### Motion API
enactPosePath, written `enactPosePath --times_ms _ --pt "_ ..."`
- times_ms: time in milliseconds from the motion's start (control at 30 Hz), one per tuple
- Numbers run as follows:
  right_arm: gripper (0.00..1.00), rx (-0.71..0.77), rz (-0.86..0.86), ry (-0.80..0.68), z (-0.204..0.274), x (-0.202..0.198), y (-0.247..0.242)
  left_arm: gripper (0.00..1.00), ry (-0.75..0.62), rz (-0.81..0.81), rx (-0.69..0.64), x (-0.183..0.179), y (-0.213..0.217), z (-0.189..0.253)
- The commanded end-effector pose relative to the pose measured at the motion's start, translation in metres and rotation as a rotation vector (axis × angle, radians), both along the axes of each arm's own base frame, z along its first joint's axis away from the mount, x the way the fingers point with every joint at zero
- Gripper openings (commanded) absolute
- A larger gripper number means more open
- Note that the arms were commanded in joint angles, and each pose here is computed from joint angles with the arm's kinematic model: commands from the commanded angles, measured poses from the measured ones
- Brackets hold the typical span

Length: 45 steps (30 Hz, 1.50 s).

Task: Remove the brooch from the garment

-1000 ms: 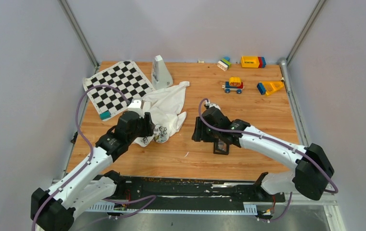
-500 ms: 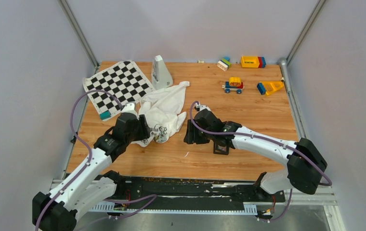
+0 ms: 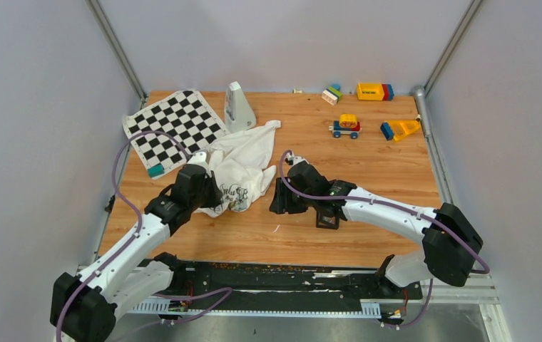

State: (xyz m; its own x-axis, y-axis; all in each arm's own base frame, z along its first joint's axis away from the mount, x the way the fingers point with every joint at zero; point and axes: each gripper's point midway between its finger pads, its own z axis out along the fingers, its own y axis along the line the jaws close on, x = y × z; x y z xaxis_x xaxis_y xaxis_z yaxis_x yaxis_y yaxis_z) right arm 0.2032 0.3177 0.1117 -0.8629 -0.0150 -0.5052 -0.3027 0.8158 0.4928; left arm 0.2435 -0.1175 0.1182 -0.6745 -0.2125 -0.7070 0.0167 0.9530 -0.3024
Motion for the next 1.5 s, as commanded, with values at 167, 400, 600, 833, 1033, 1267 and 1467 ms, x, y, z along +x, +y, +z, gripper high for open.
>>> enactPosePath --times_ms 167,400,600,833,1033,1267,1467 --pt "0.43 0.110 0.093 -0.036 0.011 -0.005 0.025 0.00 -0.018 -0.318 -0.190 0.005 -0.075 0.009" --pt "0.38 0.191 0.049 -0.078 0.017 -0.004 0.024 0.00 0.012 -0.483 -0.199 -0.015 -0.141 -0.005" --pt "0.40 0.315 -0.110 -0.187 0.033 -0.005 -0.014 0.01 0.031 -0.601 -0.116 -0.033 -0.183 -0.012" --pt "0.51 0.289 -0.058 -0.196 0.028 -0.011 -0.015 0.52 0.011 -0.540 -0.009 -0.036 -0.149 0.010" --pt "0.56 0.283 0.054 -0.185 0.029 -0.010 0.011 0.57 -0.035 -0.425 0.068 -0.041 -0.104 0.028" --pt "0.63 0.311 0.130 -0.170 0.028 -0.014 0.042 0.58 -0.029 -0.341 0.083 -0.043 -0.074 0.024" --pt "0.59 0.276 0.121 -0.153 0.019 -0.004 0.058 0.44 -0.019 -0.354 0.085 -0.043 -0.071 0.012"
